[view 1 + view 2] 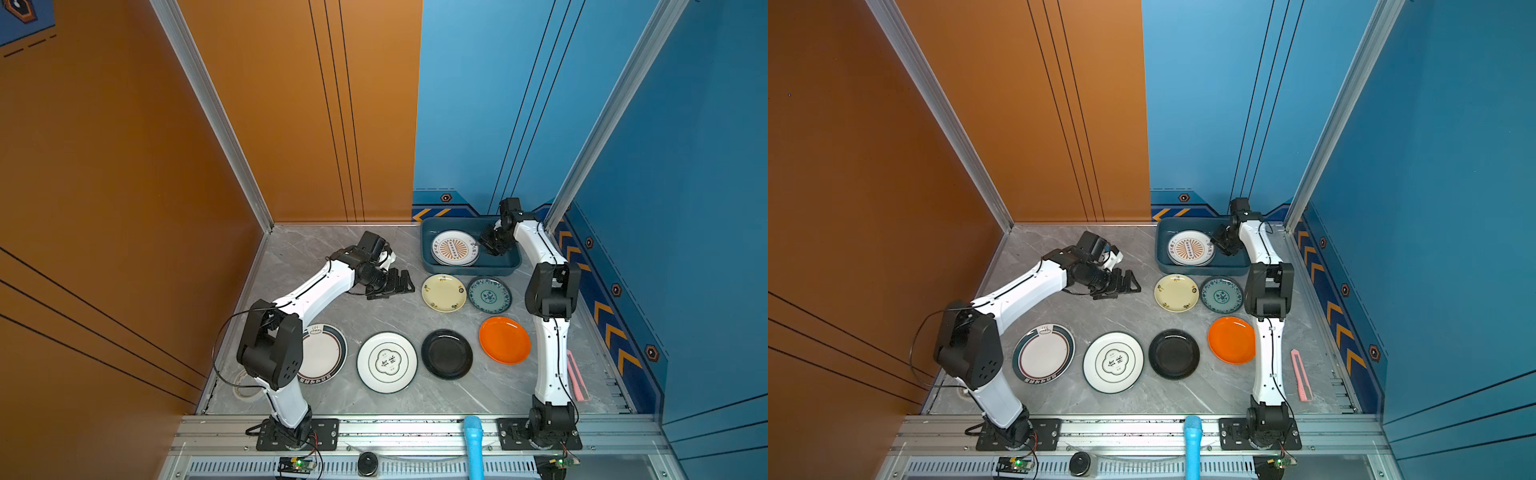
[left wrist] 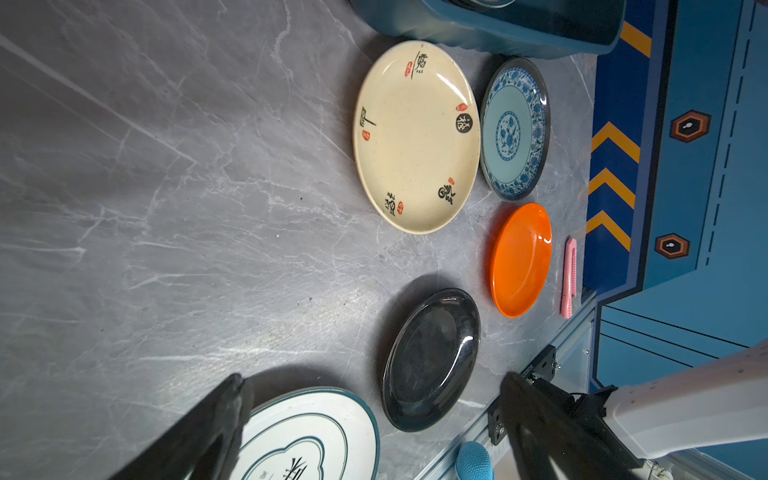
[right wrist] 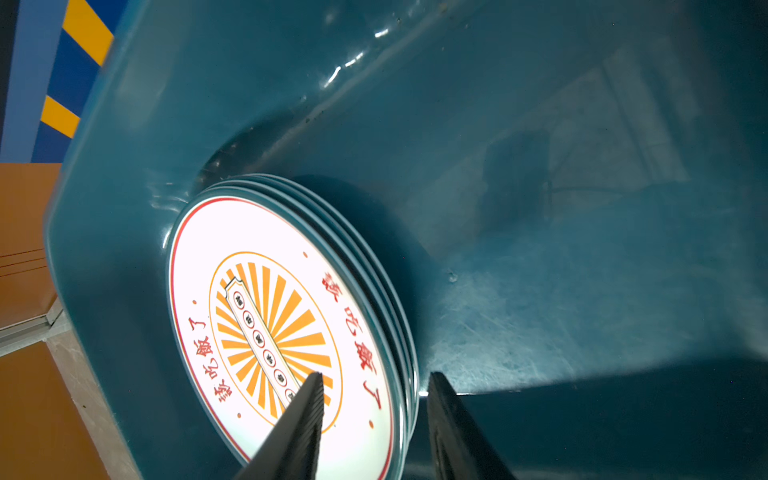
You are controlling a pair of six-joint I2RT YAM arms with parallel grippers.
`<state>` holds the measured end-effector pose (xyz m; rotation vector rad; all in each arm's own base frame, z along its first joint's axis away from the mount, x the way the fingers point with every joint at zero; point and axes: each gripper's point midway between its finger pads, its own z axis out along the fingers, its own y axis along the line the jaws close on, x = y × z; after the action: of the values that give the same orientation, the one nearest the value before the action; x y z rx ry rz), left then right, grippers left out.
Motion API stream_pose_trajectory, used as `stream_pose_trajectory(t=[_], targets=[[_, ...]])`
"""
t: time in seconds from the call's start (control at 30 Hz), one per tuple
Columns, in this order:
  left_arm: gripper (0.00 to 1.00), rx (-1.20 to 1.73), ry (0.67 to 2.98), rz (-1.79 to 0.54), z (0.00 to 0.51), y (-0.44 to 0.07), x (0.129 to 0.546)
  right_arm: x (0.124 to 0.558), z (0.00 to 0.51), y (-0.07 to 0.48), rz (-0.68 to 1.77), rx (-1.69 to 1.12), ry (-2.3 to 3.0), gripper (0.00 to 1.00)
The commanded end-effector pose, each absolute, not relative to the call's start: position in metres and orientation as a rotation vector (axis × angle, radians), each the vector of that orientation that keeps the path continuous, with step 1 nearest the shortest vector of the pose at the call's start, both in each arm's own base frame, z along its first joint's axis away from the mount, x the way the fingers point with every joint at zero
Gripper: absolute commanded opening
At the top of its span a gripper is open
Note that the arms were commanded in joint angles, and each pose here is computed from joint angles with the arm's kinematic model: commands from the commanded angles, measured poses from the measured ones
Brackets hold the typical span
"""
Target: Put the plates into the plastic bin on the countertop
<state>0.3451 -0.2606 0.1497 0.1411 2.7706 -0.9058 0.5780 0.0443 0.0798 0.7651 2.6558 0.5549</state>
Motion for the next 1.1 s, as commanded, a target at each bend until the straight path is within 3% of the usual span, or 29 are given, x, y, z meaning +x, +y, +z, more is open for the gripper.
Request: stream_pose_trajectory(t=[0.0,0.6,1.07], targets=[[0.96,0.161,2.788,-0.929,0.145,-0.267,0.341,0.565,0.102,0.028,0.442,0.747,2.663,0.44],[0.94,0.173,2.796,-0.972,0.143,-0.276,0.346,0.551,0.066,0.029,0.398,0.758,2.769,0.44],[0.94,0.184,2.806,-0.978,0.139,-0.279,0.346,0.562,0.054,0.068,0.578,0.717,2.772,0.44]])
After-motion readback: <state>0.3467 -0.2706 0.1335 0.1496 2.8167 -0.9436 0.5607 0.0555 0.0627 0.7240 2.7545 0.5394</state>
